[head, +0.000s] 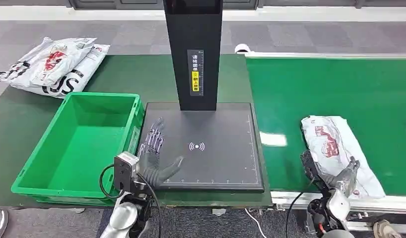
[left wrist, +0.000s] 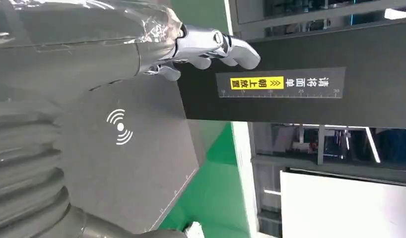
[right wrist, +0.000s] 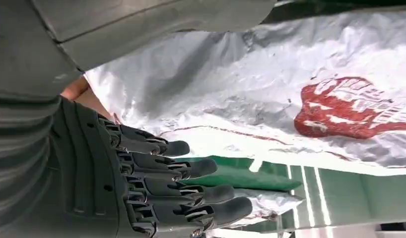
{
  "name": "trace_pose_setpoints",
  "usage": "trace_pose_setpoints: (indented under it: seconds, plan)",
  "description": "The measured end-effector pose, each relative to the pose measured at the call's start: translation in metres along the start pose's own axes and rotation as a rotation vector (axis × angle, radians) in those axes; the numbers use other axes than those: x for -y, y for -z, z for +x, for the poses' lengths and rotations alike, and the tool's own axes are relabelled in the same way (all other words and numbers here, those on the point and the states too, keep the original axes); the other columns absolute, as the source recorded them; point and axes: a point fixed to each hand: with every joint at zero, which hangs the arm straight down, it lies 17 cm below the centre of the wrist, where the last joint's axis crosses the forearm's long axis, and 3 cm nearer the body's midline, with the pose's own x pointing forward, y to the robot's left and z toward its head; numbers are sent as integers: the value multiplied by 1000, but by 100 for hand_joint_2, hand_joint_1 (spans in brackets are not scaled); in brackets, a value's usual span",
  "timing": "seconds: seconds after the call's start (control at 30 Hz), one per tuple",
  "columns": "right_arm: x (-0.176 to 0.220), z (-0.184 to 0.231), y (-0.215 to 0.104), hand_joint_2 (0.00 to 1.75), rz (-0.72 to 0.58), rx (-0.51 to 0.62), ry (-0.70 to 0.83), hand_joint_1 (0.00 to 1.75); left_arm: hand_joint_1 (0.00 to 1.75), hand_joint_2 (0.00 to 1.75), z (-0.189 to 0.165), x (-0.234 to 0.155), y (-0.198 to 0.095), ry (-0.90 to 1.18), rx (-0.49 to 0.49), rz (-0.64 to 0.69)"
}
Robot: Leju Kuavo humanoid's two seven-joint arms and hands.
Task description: Moved the parcel from conveyor to table for the left to box.
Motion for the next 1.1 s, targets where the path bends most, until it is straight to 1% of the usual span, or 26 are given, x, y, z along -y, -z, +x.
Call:
trace_pose_setpoints:
  seconds: [0.2, 0.53, 1.1]
  plan:
    - [2, -15, 3, 175, 2, -43, -39, 0, 0, 175, 0, -2, 0, 0, 0, 4]
    - [-16, -49, -2, 175, 85, -123, -104, 0, 0, 175, 1, -2, 0, 0, 3, 4]
    - [-24, -58, -7, 175, 112, -132, -125, 0, 0, 175, 2, -2, 1, 0, 4, 4]
